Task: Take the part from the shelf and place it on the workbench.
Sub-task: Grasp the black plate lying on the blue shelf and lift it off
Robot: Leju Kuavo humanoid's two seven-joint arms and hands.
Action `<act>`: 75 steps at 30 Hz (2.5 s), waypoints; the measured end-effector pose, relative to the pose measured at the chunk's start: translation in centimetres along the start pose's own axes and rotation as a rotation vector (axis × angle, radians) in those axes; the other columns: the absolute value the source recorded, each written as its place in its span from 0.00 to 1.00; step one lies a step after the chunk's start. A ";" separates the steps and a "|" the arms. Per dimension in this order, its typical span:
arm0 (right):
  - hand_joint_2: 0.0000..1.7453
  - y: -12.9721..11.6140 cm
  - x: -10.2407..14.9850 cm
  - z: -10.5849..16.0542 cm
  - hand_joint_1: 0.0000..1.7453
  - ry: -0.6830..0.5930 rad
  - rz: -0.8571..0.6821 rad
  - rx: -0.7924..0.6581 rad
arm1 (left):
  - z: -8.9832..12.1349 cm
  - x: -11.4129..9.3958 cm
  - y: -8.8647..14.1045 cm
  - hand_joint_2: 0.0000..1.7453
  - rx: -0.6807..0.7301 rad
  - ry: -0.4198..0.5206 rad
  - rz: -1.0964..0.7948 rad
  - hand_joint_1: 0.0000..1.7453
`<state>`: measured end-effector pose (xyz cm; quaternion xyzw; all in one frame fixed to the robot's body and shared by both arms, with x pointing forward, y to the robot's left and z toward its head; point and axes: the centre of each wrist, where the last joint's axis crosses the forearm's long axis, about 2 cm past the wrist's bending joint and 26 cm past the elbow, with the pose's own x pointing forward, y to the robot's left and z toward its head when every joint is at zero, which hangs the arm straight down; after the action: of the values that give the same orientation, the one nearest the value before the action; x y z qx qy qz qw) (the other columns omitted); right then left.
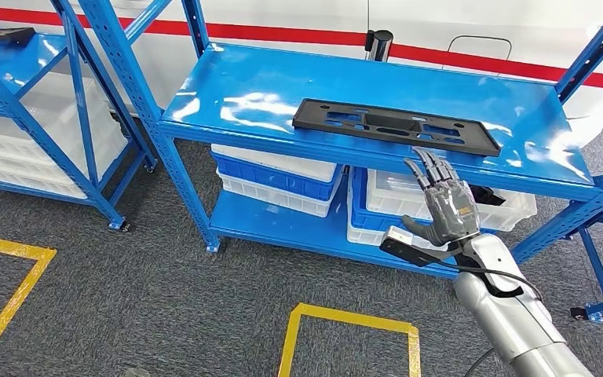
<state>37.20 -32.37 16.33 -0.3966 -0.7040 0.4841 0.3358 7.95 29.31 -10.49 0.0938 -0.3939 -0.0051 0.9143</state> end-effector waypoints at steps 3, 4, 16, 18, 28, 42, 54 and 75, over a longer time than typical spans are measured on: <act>1.00 0.1 0.0 -0.1 0.00 -0.004 0.000 0.004 | 0.0 0.0 0.0 0.00 -0.002 0.000 0.002 0.00; 1.00 0.1 0.0 -0.1 0.00 -0.005 0.000 0.006 | 0.0 0.0 0.0 0.00 -0.002 0.000 0.002 0.00; 1.00 0.3 0.2 -0.1 0.00 -0.006 -0.001 0.013 | 0.0 0.0 0.0 0.00 -0.005 -0.005 0.004 0.00; 1.00 0.3 0.2 -0.1 0.00 -0.004 -0.001 0.013 | 0.0 0.0 0.0 0.00 -0.005 -0.005 0.004 0.00; 1.00 0.2 0.2 -0.2 0.00 -0.002 0.001 0.012 | 0.0 0.0 0.0 0.00 -0.007 -0.004 0.004 0.00; 1.00 0.3 0.3 -0.6 0.00 -0.002 0.000 0.011 | 0.1 -0.1 0.0 0.00 -0.006 0.001 0.005 0.00; 1.00 0.3 0.3 -0.6 0.00 -0.002 -0.001 0.013 | 0.1 -0.1 -0.1 0.00 -0.006 0.001 0.004 0.00; 1.00 0.3 0.2 -0.5 0.00 0.001 -0.003 0.015 | 0.1 -0.1 -0.1 0.00 -0.005 -0.004 -0.006 0.00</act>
<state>37.62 -31.88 16.18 -0.3934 -0.7007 0.4888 0.3397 7.82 29.16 -10.52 0.0927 -0.3956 -0.0092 0.9137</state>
